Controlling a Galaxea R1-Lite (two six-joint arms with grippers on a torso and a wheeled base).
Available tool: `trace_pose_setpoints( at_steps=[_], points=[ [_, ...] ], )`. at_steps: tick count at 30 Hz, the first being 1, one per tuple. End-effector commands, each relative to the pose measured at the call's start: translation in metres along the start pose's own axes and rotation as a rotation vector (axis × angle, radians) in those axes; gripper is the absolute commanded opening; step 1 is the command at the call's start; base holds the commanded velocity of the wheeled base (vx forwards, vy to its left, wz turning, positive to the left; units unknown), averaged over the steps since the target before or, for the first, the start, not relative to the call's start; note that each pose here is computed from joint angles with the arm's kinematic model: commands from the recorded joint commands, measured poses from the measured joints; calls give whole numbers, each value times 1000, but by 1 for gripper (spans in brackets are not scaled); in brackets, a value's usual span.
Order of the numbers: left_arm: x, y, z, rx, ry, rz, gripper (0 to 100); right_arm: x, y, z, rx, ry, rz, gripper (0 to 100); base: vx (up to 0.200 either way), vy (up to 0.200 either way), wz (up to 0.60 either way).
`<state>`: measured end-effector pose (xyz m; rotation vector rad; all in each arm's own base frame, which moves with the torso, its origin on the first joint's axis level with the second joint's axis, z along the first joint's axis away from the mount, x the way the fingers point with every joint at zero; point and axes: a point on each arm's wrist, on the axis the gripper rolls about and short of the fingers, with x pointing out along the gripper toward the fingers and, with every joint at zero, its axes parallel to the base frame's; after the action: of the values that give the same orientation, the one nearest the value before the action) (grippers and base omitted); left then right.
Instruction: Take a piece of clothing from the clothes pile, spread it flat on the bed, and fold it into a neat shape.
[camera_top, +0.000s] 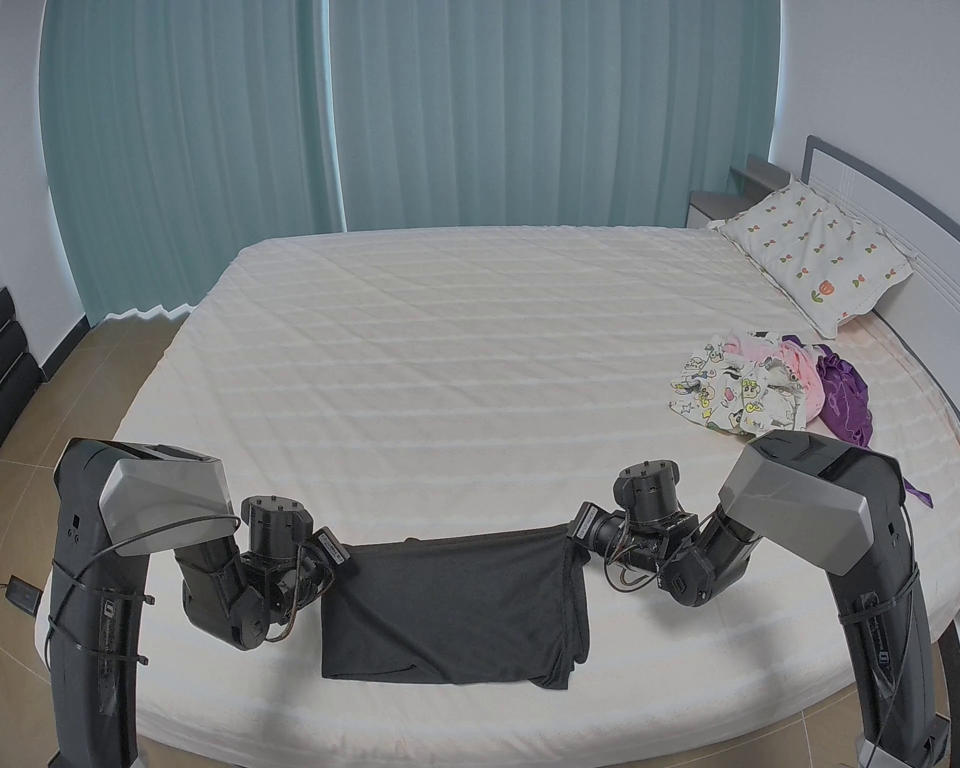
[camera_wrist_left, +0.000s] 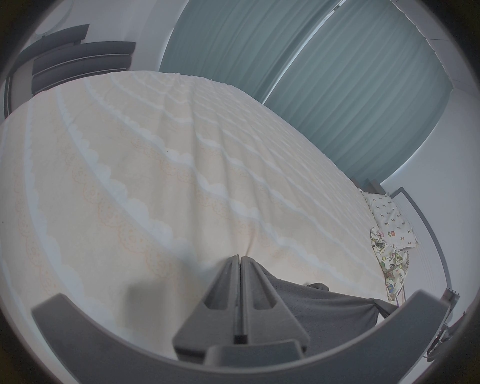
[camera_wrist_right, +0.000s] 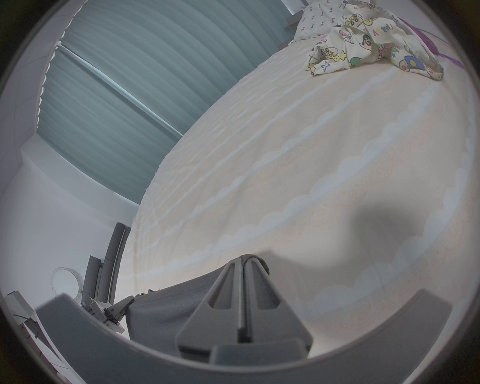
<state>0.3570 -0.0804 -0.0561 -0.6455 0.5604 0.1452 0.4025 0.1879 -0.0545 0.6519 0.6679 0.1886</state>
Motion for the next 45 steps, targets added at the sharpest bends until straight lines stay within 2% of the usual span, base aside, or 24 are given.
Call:
trace_pose_setpoints(
  at_steps=[1, 3, 4, 9, 11, 16, 18, 25, 27, 29, 31, 42, 45],
  points=[
    [2, 1, -2, 1, 3, 3, 100, -1, 0, 1, -2, -2, 3, 0, 0, 0, 0],
    [1, 1, -2, 0, 4, 4, 100, -1, 1, 0, -2, 0, 2, 0, 0, 0, 0],
    [1, 1, -2, 2, 5, 3, 100, -1, 1, 0, -2, -1, 1, 100, 0, 0, 0],
    [0, 2, -2, 0, 5, 5, 100, -9, 3, 3, -2, -2, -2, 100, 0, 0, 0],
    [-12, 3, 6, -13, -9, -1, 100, -27, 2, 5, 5, 13, -17, 100, 0, 0, 0],
    [-41, 7, 8, -11, 45, -71, 100, -47, -1, 4, 2, 13, -10, 100, 0, 0, 0],
    [-56, 13, 0, 14, 97, -116, 100, -60, -4, -4, -8, 11, 7, 100, 0, 0, 0],
    [-89, 43, -28, 121, 220, -137, 100, -77, -2, -25, -38, 112, 54, 100, 0, 0, 0],
    [-95, 49, -37, 176, 272, -126, 100, -77, 1, -32, -48, 129, 59, 100, 0, 0, 0],
    [-97, 52, -42, 238, 291, -114, 100, -76, 2, -37, -57, 141, 60, 100, 0, 0, 0],
    [-96, 53, -45, 260, 298, -112, 100, -76, 3, -40, -61, 148, 62, 100, 0, 0, 0],
    [-97, 50, -46, 238, 296, -117, 100, -74, 2, -43, -61, 152, 54, 100, 0, 0, 0],
    [-97, 49, -47, 229, 299, -118, 100, -74, 3, -45, -65, 157, 58, 100, -200, 0, 0]
  ],
)
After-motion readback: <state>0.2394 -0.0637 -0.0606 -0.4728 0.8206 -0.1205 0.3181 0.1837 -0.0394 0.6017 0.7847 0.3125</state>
